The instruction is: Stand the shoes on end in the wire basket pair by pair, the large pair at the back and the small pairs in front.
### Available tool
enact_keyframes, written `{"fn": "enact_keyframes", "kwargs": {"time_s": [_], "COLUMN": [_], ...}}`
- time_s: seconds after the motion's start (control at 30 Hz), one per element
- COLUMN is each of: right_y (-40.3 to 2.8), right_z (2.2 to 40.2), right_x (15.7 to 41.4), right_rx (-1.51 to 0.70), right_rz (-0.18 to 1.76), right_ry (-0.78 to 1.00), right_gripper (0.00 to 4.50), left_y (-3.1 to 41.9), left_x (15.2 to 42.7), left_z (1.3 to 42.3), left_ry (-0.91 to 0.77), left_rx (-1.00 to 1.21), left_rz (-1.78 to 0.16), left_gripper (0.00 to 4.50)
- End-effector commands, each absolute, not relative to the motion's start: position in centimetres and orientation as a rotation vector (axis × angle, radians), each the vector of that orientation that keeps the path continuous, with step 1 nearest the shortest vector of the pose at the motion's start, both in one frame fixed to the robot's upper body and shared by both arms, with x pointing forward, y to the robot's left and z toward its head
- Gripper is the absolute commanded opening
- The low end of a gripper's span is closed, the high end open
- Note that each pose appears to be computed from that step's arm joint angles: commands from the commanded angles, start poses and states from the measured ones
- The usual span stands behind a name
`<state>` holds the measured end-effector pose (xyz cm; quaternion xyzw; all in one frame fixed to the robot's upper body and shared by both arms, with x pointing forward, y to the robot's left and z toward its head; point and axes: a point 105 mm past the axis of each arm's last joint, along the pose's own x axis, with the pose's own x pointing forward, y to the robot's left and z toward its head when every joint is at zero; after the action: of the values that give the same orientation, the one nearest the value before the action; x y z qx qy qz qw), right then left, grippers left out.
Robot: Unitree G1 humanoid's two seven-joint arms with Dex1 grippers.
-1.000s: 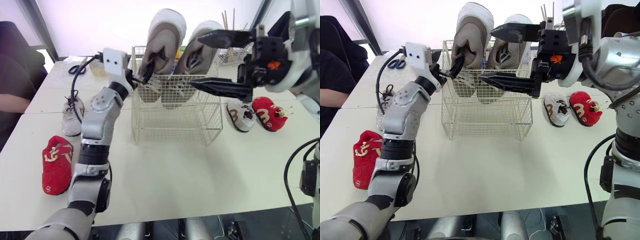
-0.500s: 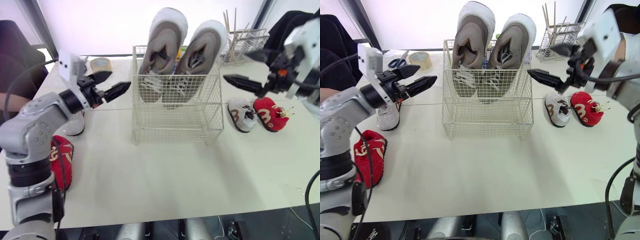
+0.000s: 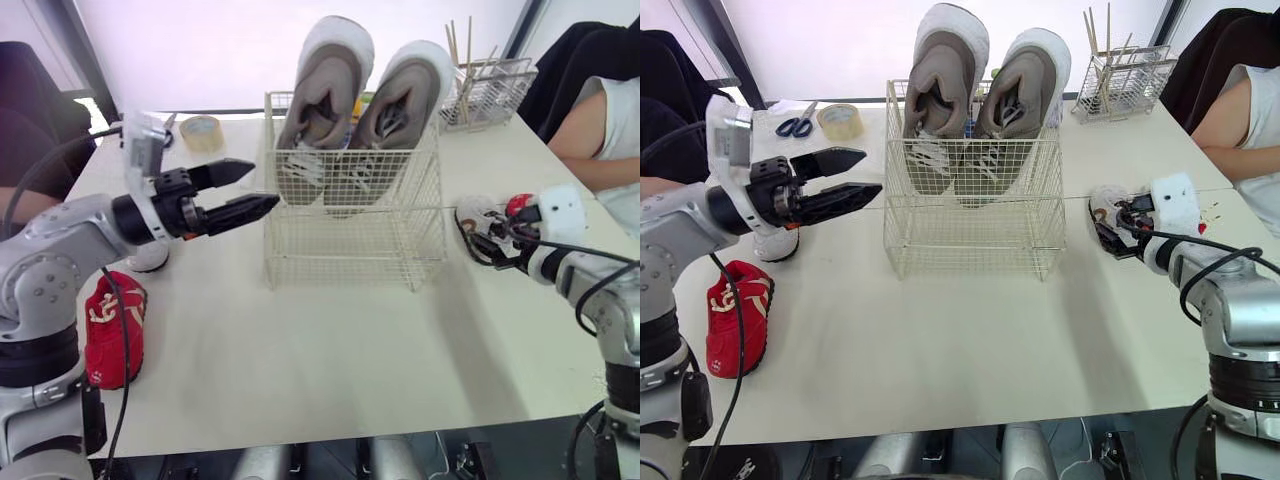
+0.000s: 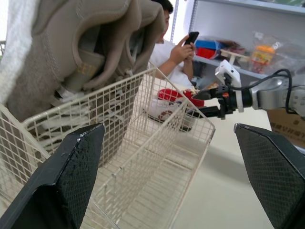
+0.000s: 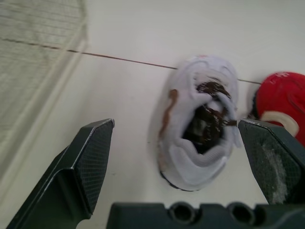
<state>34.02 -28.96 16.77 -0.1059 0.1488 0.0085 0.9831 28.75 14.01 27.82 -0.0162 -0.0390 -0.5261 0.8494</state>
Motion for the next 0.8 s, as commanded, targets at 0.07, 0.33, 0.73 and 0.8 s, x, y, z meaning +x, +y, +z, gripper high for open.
{"fn": "enact_keyframes", "kwargs": {"time_s": [0.07,0.33,0.73,0.8], "right_y": [-30.1,-30.4,-29.7,-29.7], "right_z": [16.8,15.1,15.9,16.9], "right_x": [34.8,36.7,37.6,37.5], "right_rx": [-0.216,-0.159,-0.160,-0.175], "right_rz": [-0.046,-0.046,-0.014,-0.016], "right_ry": [0.249,0.255,0.253,0.231], "right_gripper": [4.50,4.50,0.01,0.01], "left_y": [13.7,13.5,13.4,13.4], "left_x": [28.1,28.2,28.7,28.9], "left_z": [28.8,28.7,28.7,28.8], "left_ry": [-0.131,-0.131,-0.139,-0.144], "left_rx": [0.005,0.023,0.043,0.046], "left_rz": [-1.115,-1.097,-1.080,-1.077], "left_gripper": [4.49,4.49,4.50,4.50]}}
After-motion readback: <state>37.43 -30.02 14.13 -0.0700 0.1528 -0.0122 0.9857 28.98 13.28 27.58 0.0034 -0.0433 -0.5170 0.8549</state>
